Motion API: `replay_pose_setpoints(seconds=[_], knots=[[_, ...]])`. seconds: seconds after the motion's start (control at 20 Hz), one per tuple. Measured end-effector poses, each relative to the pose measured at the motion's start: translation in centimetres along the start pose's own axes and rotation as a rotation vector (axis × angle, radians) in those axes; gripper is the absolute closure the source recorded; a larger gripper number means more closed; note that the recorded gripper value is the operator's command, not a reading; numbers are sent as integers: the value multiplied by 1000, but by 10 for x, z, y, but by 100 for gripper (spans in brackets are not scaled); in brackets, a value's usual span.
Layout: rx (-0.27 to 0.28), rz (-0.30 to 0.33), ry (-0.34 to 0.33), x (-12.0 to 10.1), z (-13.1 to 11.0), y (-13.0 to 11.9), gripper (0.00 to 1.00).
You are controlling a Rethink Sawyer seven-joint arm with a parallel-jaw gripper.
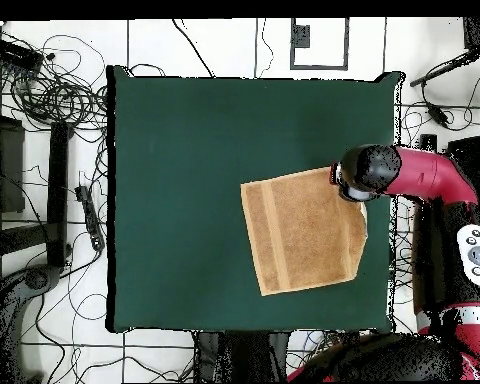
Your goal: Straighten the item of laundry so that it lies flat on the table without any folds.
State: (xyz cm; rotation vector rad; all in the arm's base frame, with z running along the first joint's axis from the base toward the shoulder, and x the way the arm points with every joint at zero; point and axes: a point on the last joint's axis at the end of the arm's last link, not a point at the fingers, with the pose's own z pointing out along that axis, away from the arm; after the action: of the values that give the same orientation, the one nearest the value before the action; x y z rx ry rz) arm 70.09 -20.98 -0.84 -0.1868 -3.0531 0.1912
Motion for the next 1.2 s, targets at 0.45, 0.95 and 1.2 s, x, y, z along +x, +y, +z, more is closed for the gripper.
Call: replay_pose_setpoints(seconds=[0.45,0.95,1.2], knots=[[4,-18,-34,4,-9,3,100],[12,-23,-37,5,-14,2,100],[13,-24,-36,6,-13,1,100]])
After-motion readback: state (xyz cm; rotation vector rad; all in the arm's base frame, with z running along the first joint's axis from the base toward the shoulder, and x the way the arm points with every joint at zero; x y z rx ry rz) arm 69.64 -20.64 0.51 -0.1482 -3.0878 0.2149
